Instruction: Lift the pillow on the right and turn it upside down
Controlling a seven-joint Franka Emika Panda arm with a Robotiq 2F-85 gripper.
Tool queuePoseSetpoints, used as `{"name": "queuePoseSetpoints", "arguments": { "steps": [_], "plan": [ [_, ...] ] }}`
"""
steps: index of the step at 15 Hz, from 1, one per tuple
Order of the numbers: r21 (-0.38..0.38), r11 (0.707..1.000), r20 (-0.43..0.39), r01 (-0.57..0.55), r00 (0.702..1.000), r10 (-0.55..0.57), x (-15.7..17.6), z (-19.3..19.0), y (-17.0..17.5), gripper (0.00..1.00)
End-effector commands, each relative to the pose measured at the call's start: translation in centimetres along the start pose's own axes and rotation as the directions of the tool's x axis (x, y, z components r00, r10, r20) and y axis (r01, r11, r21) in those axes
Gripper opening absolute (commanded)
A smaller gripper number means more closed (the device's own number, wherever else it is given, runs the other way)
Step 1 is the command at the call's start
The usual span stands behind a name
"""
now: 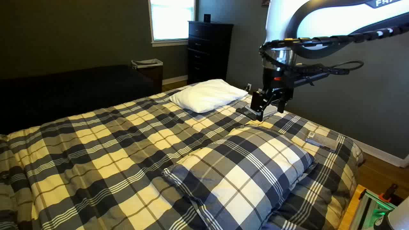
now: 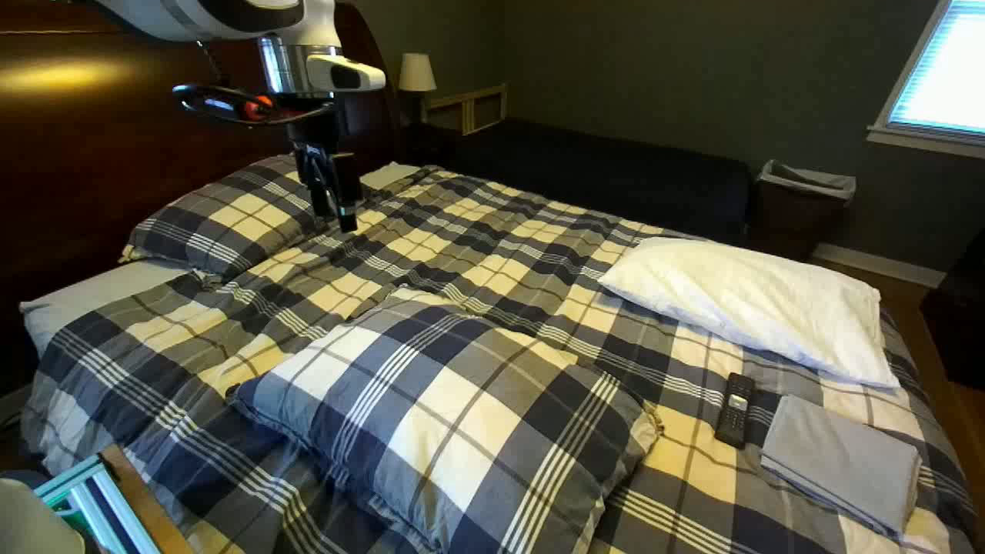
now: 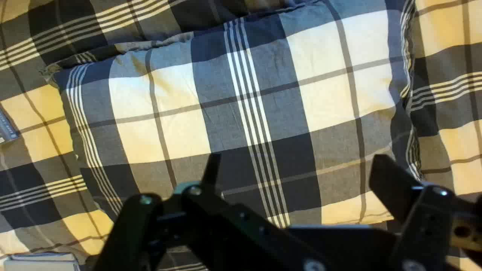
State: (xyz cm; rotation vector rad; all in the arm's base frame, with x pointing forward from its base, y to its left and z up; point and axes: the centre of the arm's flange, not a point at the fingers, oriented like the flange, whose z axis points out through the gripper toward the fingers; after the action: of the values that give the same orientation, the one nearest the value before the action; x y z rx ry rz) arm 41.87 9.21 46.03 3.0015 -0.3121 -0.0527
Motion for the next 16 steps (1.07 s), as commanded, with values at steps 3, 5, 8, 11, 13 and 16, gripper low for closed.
{"name": "queuePoseSetpoints", "arguments": {
  "steps": [3, 5, 8, 11, 13, 16],
  "plan": [
    [0.0, 1.0, 0.0, 0.0, 1.0, 0.0, 0.0, 0.0, 0.0, 1.0],
    [0.0, 1.0, 0.0, 0.0, 1.0, 0.0, 0.0, 0.0, 0.0, 1.0],
    [0.0, 1.0, 0.0, 0.0, 1.0, 0.0, 0.0, 0.0, 0.0, 1.0],
    [-0.026, 0.999, 0.003, 0.04, 0.999, -0.04, 0.1, 1.2, -2.3, 1.0],
    [-0.052, 0.992, 0.008, 0.119, 0.993, -0.119, -0.5, 2.7, -5.8, 1.0],
    [-0.145, 0.962, 0.015, 0.233, 0.972, -0.233, -1.5, 5.6, -11.7, 1.0]
  ]
}}
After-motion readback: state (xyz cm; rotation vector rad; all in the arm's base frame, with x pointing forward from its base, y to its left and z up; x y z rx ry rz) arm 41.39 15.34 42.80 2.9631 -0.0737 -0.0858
